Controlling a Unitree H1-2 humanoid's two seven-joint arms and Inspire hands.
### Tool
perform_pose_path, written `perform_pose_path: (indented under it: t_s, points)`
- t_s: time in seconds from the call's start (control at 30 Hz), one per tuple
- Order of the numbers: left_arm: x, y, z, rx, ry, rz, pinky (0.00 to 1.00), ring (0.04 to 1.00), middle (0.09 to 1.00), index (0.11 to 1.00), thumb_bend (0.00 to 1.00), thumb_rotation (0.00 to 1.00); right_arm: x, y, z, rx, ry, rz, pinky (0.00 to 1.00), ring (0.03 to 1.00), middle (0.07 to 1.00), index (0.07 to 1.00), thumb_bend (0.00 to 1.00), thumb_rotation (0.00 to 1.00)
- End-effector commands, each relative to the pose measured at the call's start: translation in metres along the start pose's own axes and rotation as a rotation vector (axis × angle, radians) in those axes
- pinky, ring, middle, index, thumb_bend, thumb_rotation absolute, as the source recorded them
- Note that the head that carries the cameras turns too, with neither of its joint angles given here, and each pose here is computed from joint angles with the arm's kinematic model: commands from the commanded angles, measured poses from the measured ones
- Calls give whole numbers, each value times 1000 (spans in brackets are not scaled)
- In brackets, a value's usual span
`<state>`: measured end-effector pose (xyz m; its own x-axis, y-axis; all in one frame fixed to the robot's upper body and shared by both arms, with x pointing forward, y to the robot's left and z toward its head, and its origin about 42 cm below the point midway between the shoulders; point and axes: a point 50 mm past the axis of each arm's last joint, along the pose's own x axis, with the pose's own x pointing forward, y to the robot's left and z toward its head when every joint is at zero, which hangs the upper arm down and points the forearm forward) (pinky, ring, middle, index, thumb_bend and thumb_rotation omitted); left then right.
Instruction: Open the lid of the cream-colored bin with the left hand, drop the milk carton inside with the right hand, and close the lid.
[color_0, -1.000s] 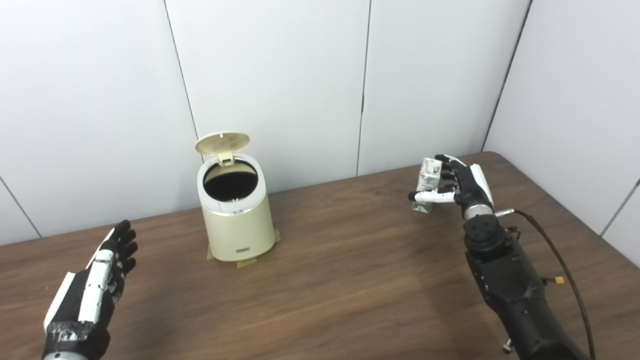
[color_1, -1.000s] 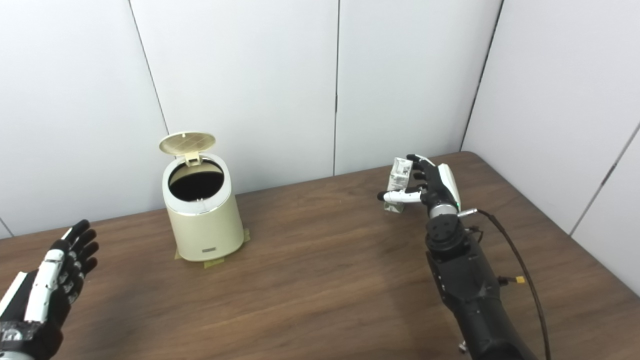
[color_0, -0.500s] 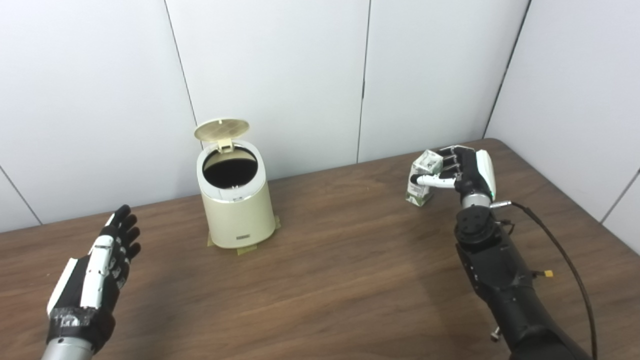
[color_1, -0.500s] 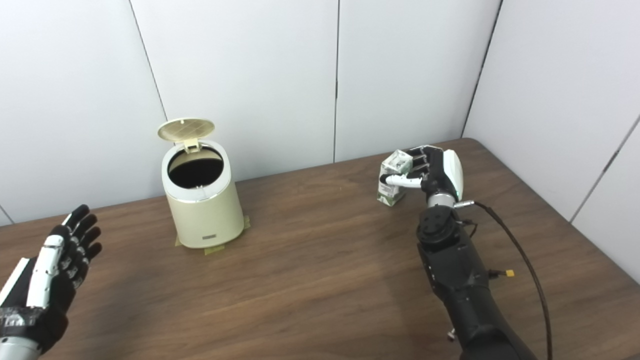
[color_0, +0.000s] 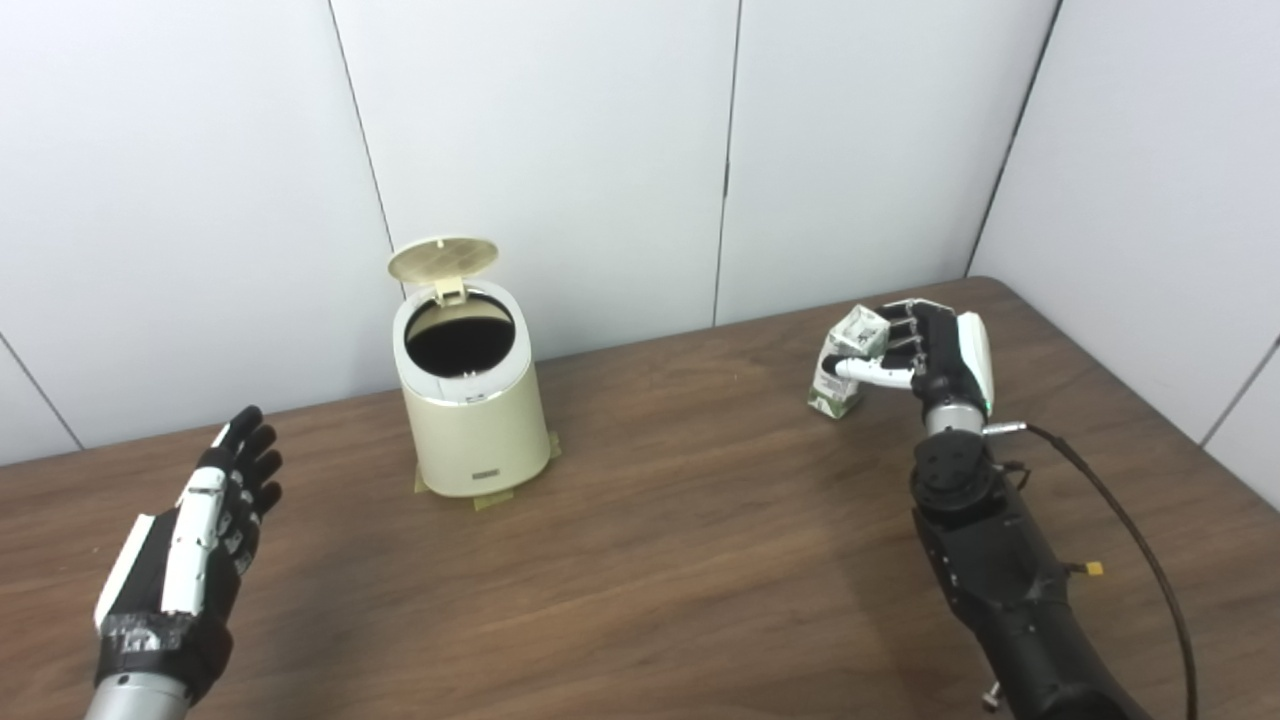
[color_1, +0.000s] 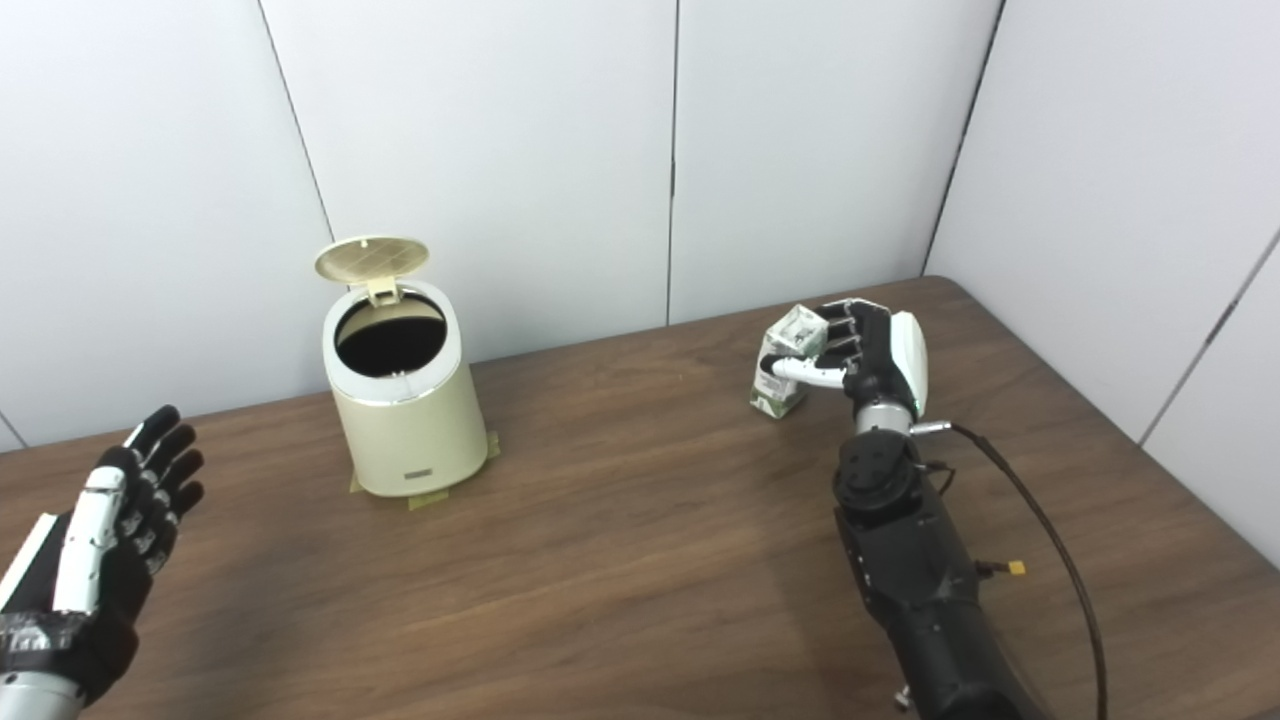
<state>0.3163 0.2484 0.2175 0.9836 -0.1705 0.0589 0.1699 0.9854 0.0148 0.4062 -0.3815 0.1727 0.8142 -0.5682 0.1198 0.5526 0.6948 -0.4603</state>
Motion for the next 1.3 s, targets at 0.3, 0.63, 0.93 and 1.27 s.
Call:
perform_pose_path:
  t_s: [0.3,0.63,0.93,1.27]
  points:
    - [-1,-14,-4,4,-20,-4,977,961,959,962,343,1000,-35,-1,109,220,-381,16,360,404,486,495,521,0]
    - [-17,-33,-28,-40,4,55,946,937,937,946,397,1000,-71,21,163,246,-530,114,377,421,495,496,521,0]
    - [-20,-45,-44,-74,-1,94,944,947,949,951,415,1000,-91,51,210,327,-600,231,327,395,489,518,518,0]
    - [-19,-57,-54,-105,-24,115,970,951,946,953,416,1000,-94,78,246,318,-639,300,309,387,463,529,517,0]
